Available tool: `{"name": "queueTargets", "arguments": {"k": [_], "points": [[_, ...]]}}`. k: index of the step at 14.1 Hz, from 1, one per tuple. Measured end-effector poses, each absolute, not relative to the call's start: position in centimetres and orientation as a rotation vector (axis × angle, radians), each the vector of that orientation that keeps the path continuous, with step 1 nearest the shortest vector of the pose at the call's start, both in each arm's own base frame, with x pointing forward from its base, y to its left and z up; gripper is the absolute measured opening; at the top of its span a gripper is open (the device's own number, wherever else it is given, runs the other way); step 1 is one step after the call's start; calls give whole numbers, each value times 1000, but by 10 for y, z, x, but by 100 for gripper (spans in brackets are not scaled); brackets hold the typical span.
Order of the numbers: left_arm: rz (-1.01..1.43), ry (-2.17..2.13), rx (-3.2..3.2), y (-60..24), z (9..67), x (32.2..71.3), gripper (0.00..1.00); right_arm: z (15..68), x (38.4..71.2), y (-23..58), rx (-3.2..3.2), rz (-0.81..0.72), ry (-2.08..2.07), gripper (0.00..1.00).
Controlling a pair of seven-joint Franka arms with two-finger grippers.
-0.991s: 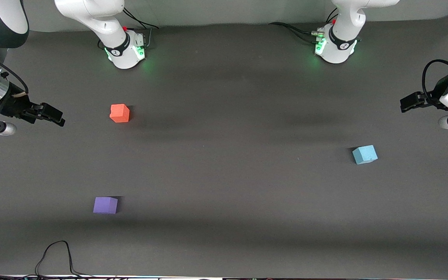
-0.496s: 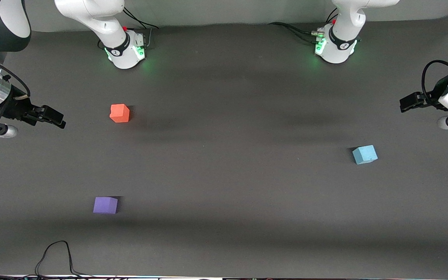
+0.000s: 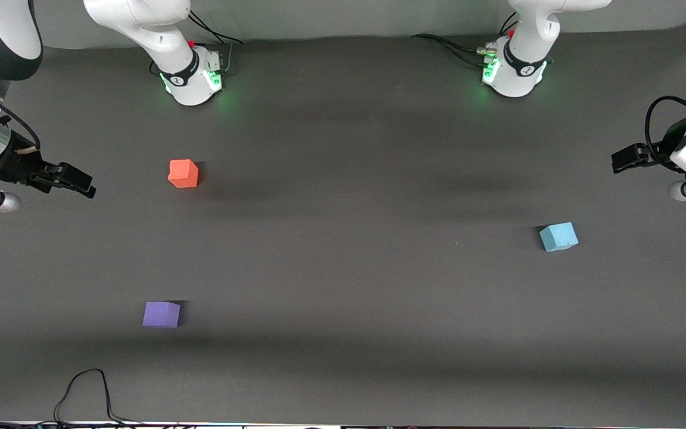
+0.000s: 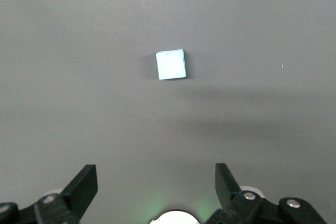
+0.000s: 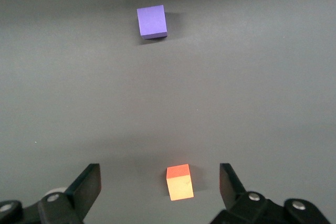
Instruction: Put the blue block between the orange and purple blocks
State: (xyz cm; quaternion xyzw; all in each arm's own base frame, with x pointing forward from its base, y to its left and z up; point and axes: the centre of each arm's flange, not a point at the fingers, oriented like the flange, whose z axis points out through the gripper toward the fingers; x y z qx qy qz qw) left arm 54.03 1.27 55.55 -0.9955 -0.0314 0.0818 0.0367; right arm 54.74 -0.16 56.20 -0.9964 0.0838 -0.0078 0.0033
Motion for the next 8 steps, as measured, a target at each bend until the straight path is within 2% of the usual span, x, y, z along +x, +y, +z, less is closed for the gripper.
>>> {"name": "queueTargets", "arguments": {"k": [6,8], "points": [[252,-158,-3064,36,563,511,100,562,547,-12,-3122,-28,292,100],[229,-153,-3067,36,542,513,100,562,548,-12,-3123,-28,290,100]]}}
